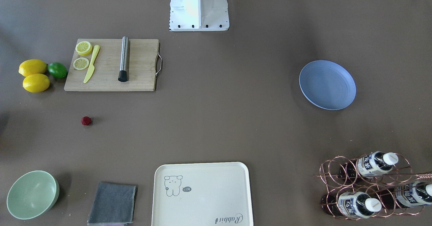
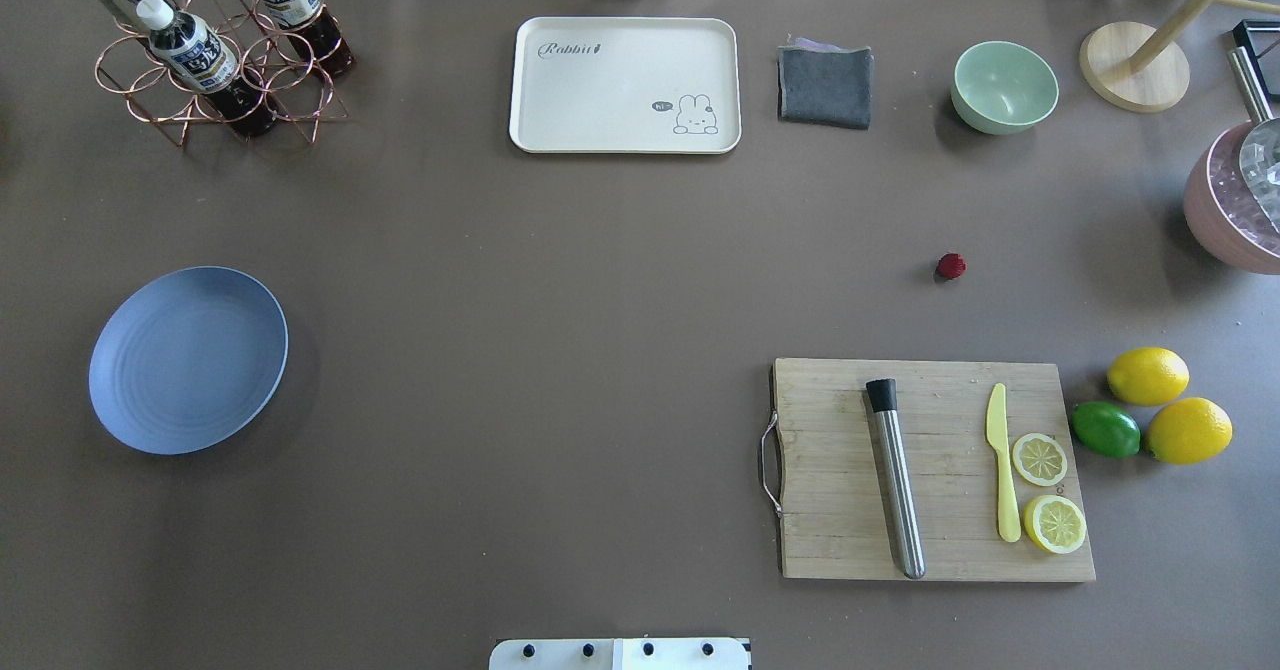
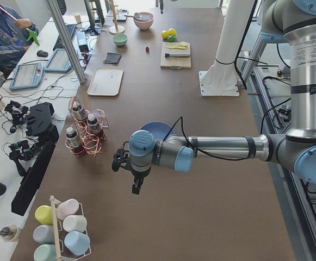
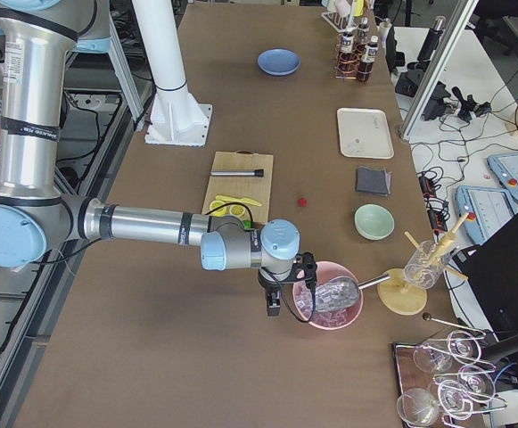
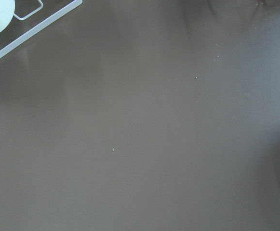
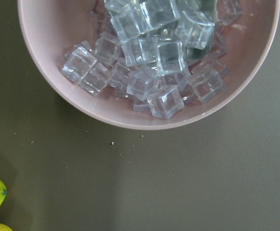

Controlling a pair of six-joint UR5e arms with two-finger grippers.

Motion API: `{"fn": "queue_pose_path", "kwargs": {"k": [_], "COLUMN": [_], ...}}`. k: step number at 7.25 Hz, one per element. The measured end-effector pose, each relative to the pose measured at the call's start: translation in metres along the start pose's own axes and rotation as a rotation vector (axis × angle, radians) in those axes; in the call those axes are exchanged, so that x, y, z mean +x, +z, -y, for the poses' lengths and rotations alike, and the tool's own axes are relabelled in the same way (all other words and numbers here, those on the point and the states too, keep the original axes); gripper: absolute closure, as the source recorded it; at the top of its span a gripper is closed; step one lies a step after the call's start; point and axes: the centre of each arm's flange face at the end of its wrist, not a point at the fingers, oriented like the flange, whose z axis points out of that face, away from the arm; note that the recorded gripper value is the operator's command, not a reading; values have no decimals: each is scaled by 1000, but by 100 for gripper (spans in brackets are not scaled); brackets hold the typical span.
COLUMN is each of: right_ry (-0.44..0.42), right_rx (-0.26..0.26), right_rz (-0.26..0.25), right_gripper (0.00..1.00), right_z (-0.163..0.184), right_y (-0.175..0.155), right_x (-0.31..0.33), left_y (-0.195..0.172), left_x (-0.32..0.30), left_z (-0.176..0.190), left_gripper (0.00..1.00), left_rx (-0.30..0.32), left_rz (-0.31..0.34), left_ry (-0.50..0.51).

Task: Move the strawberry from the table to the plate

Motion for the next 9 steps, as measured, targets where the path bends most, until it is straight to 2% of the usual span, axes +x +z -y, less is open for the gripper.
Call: {"fn": "queue_pose_path", "kwargs": {"k": [9], "right_ry": [-3], "right_rx": [1], "right_rz": [-1], "right_gripper": [0], "right_z": [0], "right_y": [0], "right_x": [0], "left_y": [1], "left_x": [-1], "left_z": [0], "left_gripper": [2], "left_rx": [-1], "left_rz": [3], "left_ry": [-4]}}
